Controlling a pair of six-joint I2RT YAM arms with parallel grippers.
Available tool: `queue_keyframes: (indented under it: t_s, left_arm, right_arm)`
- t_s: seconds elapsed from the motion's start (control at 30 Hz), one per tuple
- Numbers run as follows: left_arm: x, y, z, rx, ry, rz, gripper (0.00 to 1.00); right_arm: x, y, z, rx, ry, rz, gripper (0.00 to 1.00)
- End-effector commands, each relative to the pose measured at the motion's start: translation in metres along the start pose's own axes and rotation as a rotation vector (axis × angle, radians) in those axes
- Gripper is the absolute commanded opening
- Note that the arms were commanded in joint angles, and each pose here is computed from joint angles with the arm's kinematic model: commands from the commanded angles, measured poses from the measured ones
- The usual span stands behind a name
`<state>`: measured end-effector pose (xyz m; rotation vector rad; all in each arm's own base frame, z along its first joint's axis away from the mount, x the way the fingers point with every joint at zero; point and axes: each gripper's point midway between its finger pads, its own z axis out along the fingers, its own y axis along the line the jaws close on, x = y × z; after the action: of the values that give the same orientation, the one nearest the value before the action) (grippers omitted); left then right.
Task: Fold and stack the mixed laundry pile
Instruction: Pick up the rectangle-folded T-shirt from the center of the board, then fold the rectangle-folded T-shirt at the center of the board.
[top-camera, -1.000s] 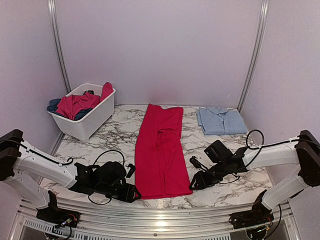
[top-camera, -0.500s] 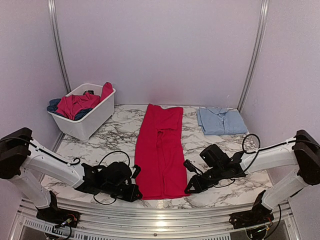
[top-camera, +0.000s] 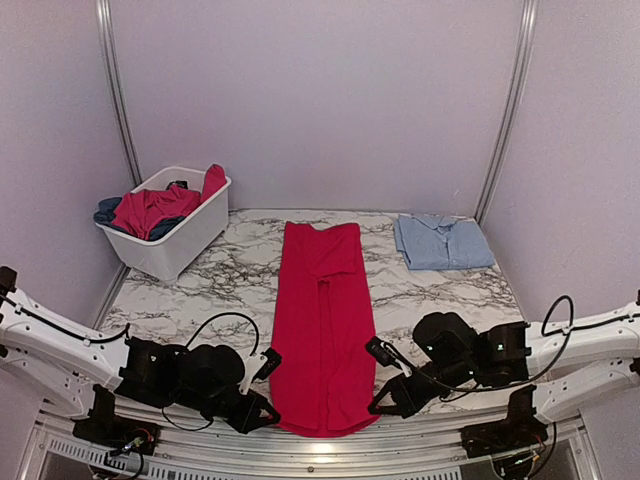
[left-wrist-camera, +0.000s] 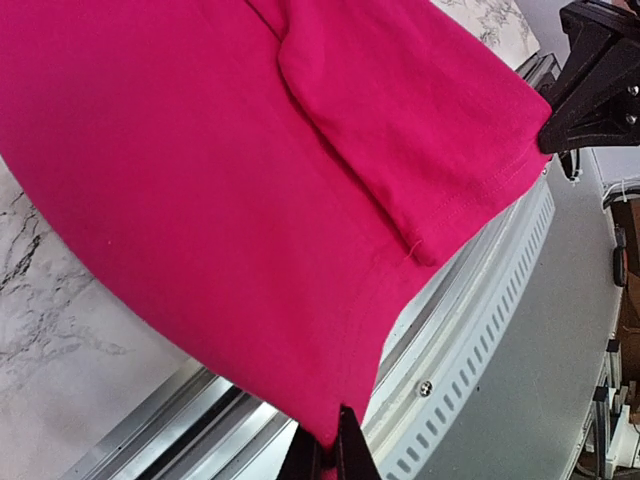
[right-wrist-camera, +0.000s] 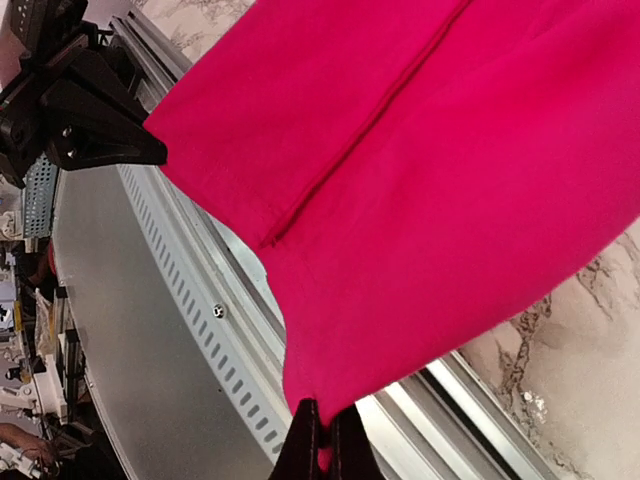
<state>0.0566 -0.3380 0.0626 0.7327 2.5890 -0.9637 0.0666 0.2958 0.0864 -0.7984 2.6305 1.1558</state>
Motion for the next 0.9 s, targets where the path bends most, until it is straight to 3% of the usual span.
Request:
queue_keyframes:
  t_s: [0.0,0.13,0.43,0.87]
  left_arm:
    - [-0.006,0.015,-0.024,-0.054,-0.058,-0.013,0.00]
    - [-0.029,0.028,-0.029,-0.078,-0.088,-0.014,0.00]
    - [-0.082,0.047,-0.017,-0.159,-0.147,0.009,0.00]
    - [-0.155,0.081,-0.007,-0.296,-0.249,0.094,0.00]
  right_arm:
    - [-0.009,0.007,-0.026,0.040,-0.106,0.059,0.00]
    - [-0.041,-0.005,-0.047,0.076,-0.208,0.056,0.00]
    - [-0.083,-0.033,-0.025,0.183,-0.190,-0.023,0.00]
    - [-0.162,-0.086,-0.047,0.252,-0.307,-0.064,0.00]
